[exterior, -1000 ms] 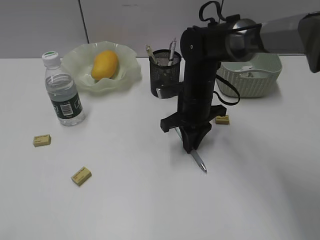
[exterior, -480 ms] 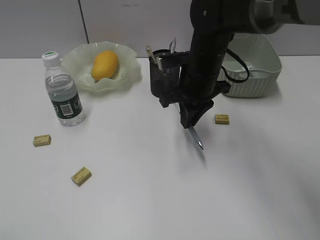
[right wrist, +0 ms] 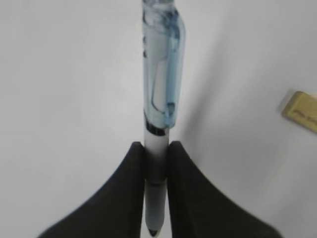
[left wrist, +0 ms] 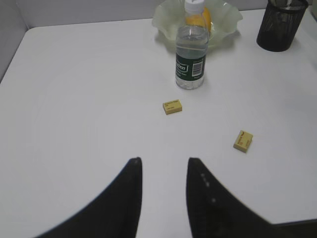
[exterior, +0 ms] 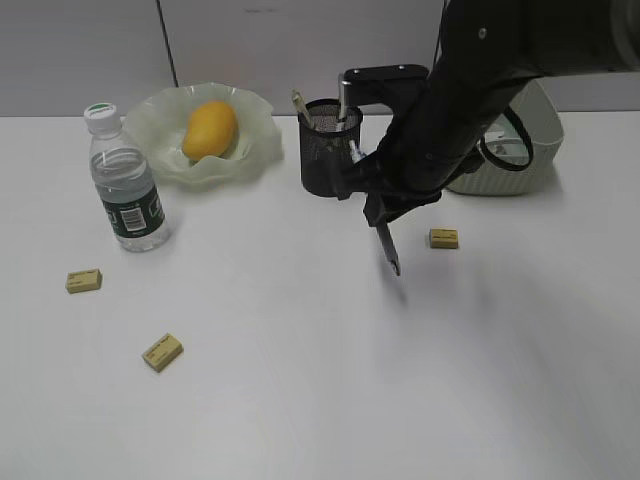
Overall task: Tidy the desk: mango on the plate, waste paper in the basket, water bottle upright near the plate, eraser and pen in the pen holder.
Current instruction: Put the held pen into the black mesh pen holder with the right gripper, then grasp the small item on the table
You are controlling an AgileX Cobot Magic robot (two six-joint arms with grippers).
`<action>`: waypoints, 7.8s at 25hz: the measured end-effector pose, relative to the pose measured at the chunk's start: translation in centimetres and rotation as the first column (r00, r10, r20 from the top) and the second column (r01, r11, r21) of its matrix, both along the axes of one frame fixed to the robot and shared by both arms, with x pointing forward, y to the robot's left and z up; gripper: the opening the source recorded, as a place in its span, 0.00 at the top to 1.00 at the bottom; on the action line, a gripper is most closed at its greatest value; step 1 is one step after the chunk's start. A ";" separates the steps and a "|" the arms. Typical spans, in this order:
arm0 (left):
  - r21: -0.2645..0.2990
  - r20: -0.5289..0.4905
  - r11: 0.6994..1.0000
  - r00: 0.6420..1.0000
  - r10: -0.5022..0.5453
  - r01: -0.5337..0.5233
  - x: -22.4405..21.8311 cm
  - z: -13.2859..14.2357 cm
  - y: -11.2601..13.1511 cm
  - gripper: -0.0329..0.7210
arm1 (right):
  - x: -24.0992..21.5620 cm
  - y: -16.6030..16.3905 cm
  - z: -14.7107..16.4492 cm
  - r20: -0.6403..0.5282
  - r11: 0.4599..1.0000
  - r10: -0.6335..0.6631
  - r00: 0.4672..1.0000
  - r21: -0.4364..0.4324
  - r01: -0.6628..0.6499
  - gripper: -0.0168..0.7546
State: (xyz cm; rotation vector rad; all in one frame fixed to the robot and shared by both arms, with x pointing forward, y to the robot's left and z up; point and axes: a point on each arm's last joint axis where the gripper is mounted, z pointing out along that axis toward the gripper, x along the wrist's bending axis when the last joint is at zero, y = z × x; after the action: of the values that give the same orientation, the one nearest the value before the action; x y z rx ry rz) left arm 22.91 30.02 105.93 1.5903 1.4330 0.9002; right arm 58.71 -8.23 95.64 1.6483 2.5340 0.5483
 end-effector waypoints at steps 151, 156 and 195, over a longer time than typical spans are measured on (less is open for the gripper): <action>0.010 0.001 1.000 1.000 0.007 -0.007 0.0 0.0 0.1 0.64 | -21.5 -18.6 18.4 0.249 0.952 -0.301 0.920 0.034 0.303 0.59; 0.010 0.001 1.000 1.000 0.007 -0.007 0.0 0.0 0.1 0.64 | -27.1 -19.8 17.9 0.361 0.951 -0.310 0.880 0.103 0.293 0.59; 0.010 0.001 1.000 1.000 0.007 -0.007 0.0 0.0 0.1 0.64 | -35.5 -21.6 9.8 0.664 0.954 -0.297 0.686 0.236 0.185 0.59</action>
State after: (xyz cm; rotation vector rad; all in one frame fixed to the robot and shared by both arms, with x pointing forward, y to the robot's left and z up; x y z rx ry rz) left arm 22.92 30.12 105.93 1.5929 1.4367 0.9135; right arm 23.16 -29.85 105.43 1.4043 1.7248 1.1055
